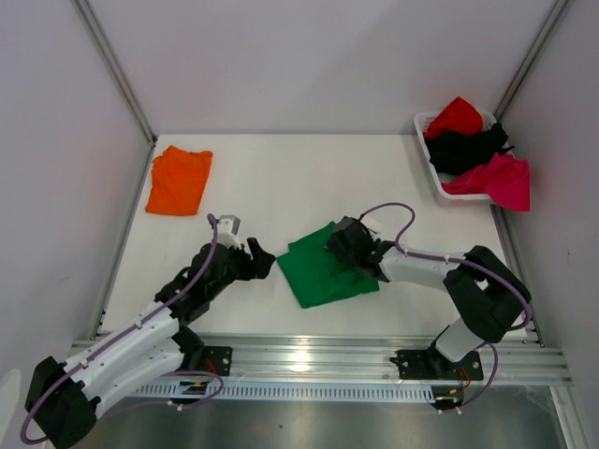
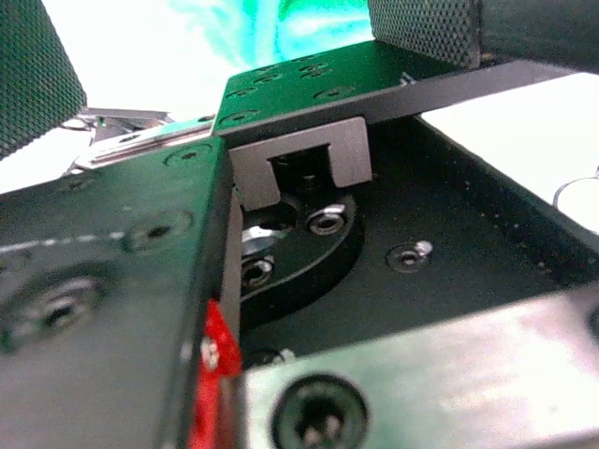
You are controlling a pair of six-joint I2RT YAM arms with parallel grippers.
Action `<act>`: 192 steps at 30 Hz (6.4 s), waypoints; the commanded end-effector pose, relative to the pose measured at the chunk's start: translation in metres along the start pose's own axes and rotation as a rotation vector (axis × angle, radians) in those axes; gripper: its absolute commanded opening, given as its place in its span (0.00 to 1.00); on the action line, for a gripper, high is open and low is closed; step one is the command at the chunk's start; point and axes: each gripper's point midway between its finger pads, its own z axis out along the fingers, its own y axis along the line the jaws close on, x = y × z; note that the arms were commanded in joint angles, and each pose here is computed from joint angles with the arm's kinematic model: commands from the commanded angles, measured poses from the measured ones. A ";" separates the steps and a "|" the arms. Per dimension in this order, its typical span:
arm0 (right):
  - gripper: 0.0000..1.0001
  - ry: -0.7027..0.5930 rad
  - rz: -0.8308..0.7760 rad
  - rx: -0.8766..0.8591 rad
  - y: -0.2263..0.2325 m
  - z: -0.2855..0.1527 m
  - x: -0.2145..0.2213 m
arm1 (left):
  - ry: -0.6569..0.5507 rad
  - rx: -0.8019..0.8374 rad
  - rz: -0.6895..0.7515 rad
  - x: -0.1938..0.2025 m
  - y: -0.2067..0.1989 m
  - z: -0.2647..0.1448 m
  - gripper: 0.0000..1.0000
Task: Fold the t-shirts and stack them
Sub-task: Fold the tshirt, then neatly place the folded tshirt to the corner
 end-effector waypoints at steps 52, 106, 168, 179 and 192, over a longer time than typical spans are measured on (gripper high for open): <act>0.75 0.333 0.026 -0.258 0.001 -0.075 0.107 | -0.051 -0.013 -0.023 -0.019 -0.004 0.005 0.78; 0.79 -0.170 -0.141 -0.454 0.066 -0.131 -0.039 | 0.190 0.124 -0.748 0.102 -0.027 0.002 0.78; 0.79 -0.241 -0.078 -0.413 0.047 -0.140 -0.068 | 0.217 -0.125 -0.156 -0.013 -0.012 0.071 0.03; 0.80 -0.243 -0.098 -0.373 0.037 -0.135 -0.069 | 0.210 -0.131 -0.096 -0.062 0.010 0.094 0.03; 0.80 -0.243 -0.122 -0.313 0.024 -0.124 -0.073 | 0.244 -0.224 -0.135 -0.112 0.073 0.135 0.01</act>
